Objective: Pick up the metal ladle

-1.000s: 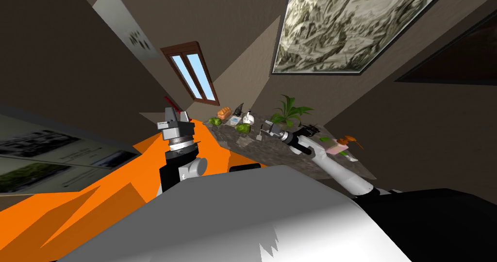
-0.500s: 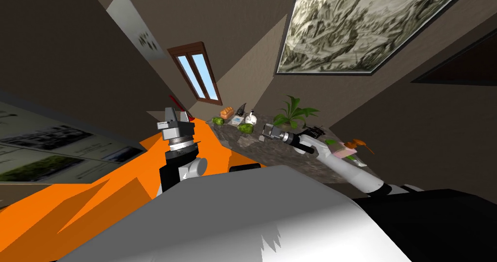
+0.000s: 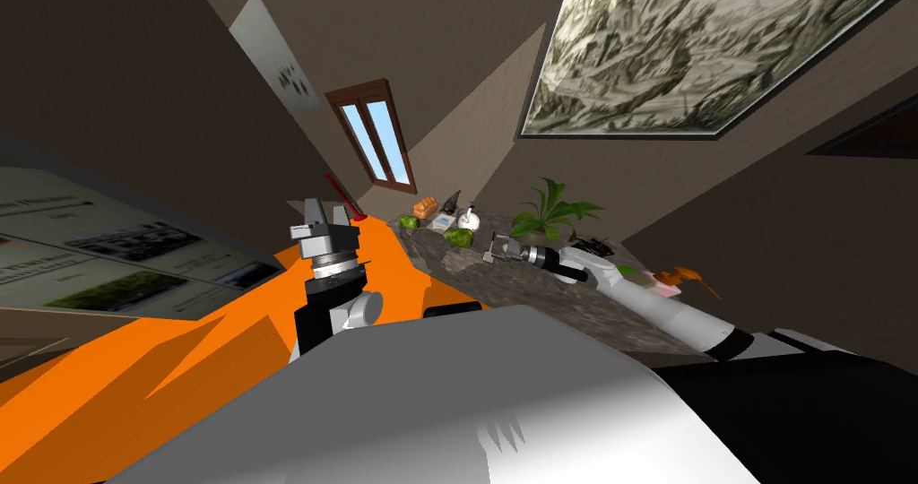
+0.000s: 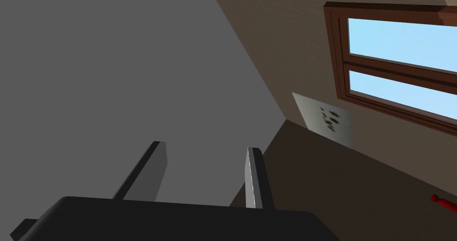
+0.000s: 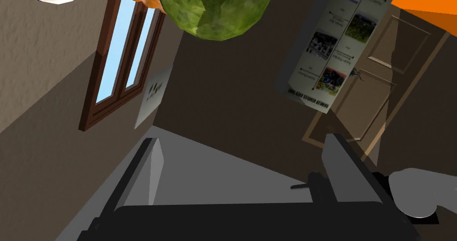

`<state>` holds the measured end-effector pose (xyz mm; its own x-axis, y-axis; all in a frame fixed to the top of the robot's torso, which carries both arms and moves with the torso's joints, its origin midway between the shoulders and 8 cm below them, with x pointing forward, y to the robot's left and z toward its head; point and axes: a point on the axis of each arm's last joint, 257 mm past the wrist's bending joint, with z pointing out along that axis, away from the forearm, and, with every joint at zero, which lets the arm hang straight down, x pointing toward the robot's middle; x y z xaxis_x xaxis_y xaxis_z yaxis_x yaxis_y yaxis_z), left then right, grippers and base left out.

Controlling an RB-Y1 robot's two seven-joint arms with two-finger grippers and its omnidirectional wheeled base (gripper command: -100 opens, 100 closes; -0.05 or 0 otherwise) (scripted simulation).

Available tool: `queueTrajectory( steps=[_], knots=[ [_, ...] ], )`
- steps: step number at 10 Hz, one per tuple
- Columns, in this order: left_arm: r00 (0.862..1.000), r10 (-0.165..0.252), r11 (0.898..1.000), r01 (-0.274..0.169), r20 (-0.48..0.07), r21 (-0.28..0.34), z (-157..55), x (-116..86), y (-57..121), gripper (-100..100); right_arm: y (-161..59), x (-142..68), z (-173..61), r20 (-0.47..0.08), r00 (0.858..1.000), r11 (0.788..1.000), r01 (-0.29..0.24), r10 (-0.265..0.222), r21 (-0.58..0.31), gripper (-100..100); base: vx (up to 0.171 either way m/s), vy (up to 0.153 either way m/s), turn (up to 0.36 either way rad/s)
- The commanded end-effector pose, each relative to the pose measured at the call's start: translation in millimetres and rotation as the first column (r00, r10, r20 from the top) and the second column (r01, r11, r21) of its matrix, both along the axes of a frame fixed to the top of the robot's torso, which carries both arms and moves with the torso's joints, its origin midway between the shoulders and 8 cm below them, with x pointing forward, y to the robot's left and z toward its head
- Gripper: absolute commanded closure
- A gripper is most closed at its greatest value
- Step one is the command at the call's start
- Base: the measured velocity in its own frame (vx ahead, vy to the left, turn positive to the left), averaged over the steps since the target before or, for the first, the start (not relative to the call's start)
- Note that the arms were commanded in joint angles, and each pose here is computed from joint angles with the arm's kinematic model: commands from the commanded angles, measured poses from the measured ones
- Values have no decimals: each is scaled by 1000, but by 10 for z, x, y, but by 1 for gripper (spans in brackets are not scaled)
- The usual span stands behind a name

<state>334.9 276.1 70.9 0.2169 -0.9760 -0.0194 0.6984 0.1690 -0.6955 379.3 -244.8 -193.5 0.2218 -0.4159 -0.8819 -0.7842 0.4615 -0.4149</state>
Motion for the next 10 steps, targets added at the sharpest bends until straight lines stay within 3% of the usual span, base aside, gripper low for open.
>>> queueTrajectory(
  steps=[1, 2, 3, 4, 5, 6, 7, 8, 9, 10],
  knots=[
    [1000, 0, 1000, 0, 0, 0, 0, 0, 0, 0, -228, -33, -230, -8, 1000, 994, 4, -5, -111, -100, 3, 12, 88],
    [1000, 0, 1000, 0, 0, 0, 0, 0, 0, 0, -407, -63, -408, -16, 1000, 982, 6, -9, -190, -100, 1, 15, 152],
    [1000, 0, 1000, 0, 0, 0, 0, 0, 0, 0, -452, -64, -401, -16, 1000, 978, 2, -5, -209, -100, 0, 7, 52],
    [1000, 0, 1000, 0, 0, 0, 0, 0, 0, 0, -657, -103, -559, -23, 1000, 957, -1, -6, -291, -100, 1, 7, 77],
    [1000, 0, 1000, 0, 0, 0, 0, 0, 0, 0, -673, -104, -555, -24, 1000, 955, -2, -5, -296, -100, 2, 4, 61],
    [1000, 0, 1000, 0, 0, 0, 0, 0, 0, 0, -899, -150, -689, -32, 999, 926, -8, -5, -378, -100, 3, 7, 106],
    [1000, 0, 1000, 0, 0, 0, 0, 0, 0, 0, -899, -150, -689, -32, 999, 926, -8, -5, -378, -100, 3, 2, 44],
    [1000, 0, 1000, 0, 0, 0, 0, 0, 0, 0, -1125, -199, -800, -41, 999, 892, -15, -4, -453, -100, 4, 5, 77],
    [1000, 0, 1000, 0, 0, 0, 0, 0, 0, 0, -1125, -199, -800, -41, 999, 892, -15, -4, -453, -100, 4, 1, 52],
    [1000, 0, 1000, 0, 0, 0, 0, 0, 0, 0, -1345, -252, -891, -50, 999, 854, -24, -2, -520, -100, 7, 4, 92]
  ],
)
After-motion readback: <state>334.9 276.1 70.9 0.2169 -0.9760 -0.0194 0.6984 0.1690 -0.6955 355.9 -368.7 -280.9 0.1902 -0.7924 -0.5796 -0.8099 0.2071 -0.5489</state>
